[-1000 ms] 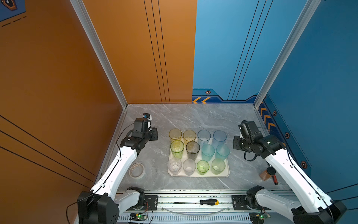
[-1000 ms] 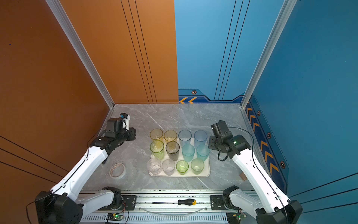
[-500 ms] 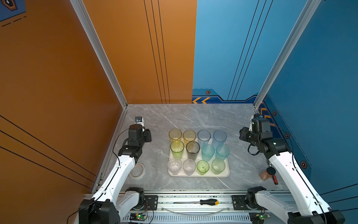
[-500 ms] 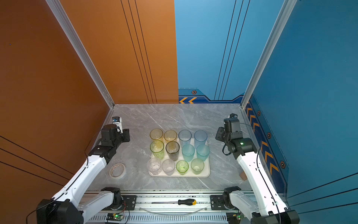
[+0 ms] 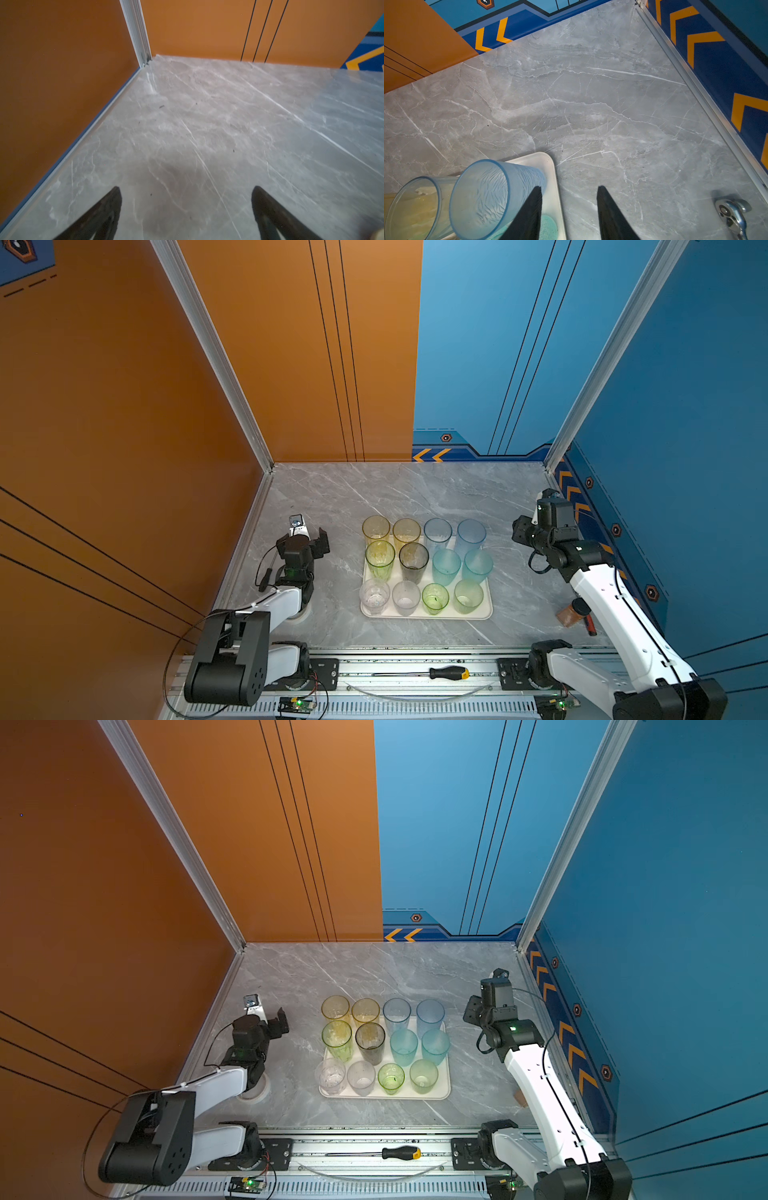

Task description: Place the glasses into the tray

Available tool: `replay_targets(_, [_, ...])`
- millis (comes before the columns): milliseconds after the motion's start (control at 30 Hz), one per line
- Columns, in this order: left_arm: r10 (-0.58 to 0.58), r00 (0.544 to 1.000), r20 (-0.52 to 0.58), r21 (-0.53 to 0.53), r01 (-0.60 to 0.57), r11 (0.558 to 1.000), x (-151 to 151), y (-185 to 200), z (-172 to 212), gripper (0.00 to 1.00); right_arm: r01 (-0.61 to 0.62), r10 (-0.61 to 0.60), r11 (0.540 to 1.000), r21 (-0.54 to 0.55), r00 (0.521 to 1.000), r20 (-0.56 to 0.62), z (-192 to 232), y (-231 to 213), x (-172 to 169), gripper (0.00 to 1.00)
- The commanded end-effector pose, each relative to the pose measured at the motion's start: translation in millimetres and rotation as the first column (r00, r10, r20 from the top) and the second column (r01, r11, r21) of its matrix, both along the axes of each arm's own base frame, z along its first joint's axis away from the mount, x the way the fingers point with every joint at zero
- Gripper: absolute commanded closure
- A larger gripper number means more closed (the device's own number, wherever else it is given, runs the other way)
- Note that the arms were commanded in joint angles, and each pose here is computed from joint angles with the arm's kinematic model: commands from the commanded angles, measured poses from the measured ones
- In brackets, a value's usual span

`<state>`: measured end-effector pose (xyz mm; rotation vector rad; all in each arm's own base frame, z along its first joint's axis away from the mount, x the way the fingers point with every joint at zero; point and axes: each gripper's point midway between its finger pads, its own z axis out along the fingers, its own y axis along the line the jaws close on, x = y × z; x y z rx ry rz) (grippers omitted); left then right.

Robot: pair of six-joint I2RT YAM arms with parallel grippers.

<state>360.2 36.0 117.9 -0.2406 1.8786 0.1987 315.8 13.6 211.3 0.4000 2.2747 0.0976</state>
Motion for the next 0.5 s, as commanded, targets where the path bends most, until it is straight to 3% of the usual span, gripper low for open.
replay_targets(0, [0.023,0.995,0.094,0.029,-0.026,0.999,0.2,5.8,4.4,0.02,0.012,-0.011,0.999,-0.031,1.0,0.015,1.6,-8.0,-0.9,0.56])
replay_targets(167, [-0.033,0.988,0.15,0.078,0.022,0.997,8.0,-7.2,-11.3,0.03,0.022,-0.019,0.998,-0.061,0.999,0.038,7.7,-15.7,-9.4,0.53])
replay_targets(333, [-0.131,0.988,0.087,0.133,0.119,0.984,15.3,-30.1,-15.1,0.02,0.061,-0.057,0.995,-0.079,0.997,0.049,2.1,-27.7,-15.0,0.46])
replay_targets(467, [-0.142,0.99,0.026,0.142,0.137,0.98,23.9,-34.2,-19.6,0.02,0.085,-0.08,0.994,-0.073,0.995,0.063,-5.6,-34.4,-12.1,0.46])
